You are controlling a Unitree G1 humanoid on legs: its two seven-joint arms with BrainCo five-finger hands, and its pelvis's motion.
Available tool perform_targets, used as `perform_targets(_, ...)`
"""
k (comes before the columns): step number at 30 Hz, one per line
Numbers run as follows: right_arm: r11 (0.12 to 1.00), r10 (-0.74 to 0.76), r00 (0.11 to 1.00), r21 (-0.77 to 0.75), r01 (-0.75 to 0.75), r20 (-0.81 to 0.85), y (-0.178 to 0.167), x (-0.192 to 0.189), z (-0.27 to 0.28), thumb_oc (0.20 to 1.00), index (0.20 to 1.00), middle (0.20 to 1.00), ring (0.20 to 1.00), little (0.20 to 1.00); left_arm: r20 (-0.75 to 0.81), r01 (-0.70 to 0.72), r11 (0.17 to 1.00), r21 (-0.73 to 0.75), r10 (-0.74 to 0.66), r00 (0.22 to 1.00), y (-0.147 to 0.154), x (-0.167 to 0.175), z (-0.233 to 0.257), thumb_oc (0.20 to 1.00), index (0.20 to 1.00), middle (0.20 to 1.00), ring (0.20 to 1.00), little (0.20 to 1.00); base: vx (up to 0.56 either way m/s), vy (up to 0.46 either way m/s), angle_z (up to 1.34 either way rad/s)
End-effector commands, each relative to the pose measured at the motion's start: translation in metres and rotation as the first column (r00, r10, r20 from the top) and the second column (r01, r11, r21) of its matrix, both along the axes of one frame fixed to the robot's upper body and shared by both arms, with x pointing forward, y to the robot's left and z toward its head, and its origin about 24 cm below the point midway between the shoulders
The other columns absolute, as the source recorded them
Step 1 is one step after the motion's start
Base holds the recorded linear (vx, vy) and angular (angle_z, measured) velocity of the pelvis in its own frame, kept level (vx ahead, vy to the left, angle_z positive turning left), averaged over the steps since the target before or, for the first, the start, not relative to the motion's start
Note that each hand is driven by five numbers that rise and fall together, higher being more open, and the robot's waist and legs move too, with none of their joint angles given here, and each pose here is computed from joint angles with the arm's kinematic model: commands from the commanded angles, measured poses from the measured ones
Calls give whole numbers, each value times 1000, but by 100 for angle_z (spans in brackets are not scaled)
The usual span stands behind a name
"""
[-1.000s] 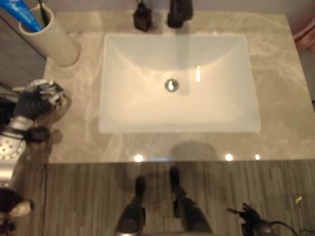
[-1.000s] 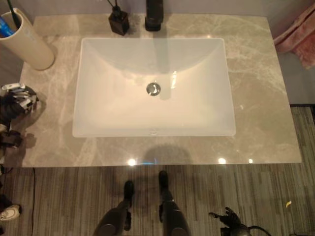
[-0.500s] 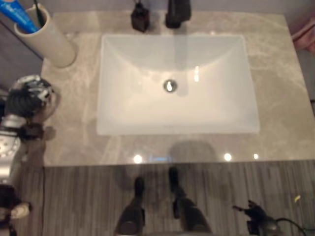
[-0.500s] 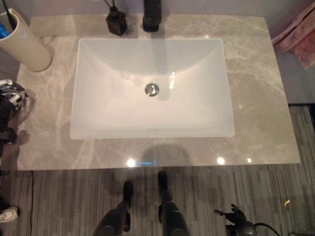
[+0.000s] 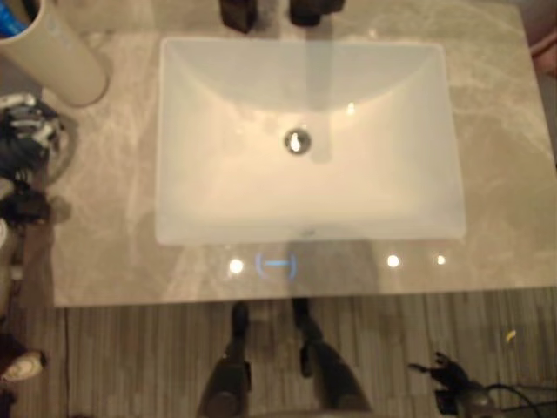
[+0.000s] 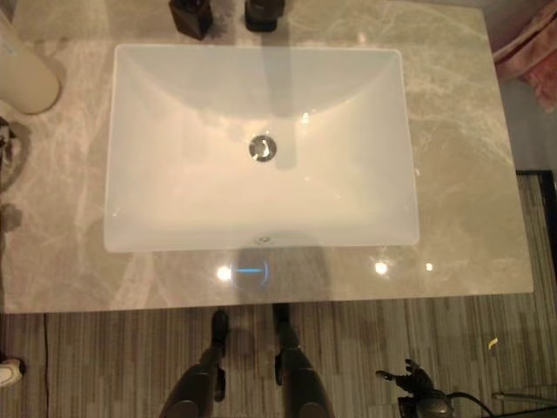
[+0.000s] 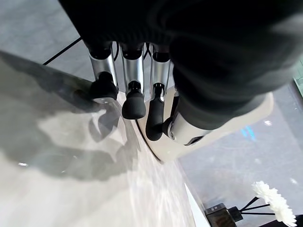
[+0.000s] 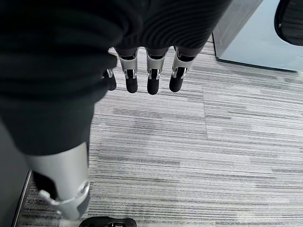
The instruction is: Put brush and paste in cup on sink, flatten towel.
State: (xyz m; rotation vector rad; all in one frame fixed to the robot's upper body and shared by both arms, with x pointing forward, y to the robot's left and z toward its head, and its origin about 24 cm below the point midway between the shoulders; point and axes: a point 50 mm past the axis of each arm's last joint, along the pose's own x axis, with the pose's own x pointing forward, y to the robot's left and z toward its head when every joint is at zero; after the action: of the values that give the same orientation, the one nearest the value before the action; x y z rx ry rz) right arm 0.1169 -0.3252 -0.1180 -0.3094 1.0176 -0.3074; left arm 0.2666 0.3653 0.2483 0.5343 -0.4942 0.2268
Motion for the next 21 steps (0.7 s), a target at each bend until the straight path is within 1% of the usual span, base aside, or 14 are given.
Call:
perform_targets(1, 998, -35, 996, -61, 30, -83, -21, -30, 2, 1000, 1000, 1000, 1000, 1000, 103, -7, 1000, 24, 5, 995, 3, -2, 31, 200, 200, 200, 200, 200, 0, 0, 0)
perform_targets(3, 998, -34, 995, -55, 29, -89, -19, -31, 1, 1000, 1000, 1000, 1000, 1000, 108, 0, 1000, 28, -3, 994, 1, -1, 32, 200, 200, 200, 200, 200, 0, 0, 0)
perform_targets(4, 999, -23, 996, -36, 20, -88, -13, -30, -2, 1000, 1000, 1000, 1000, 1000, 124, 25, 999, 33, -29, 992, -7, 3, 35, 200, 200, 200, 200, 200, 0, 0, 0)
perform_targets(9, 1000, -9, 998, -3, 8, -64, -6, -25, -4, 1000, 1000, 1000, 1000, 1000, 139, 40, 998, 43, -46, 989, -12, 6, 39, 200, 200, 200, 200, 200, 9, 2, -2)
perform_targets(21, 998, -65, 996, -26, 64, -59, -17, -32, 0, 1000, 1000, 1000, 1000, 1000, 164, 60, 996, 69, -71, 984, -19, 10, 53, 200, 200, 200, 200, 200, 12, -2, -3)
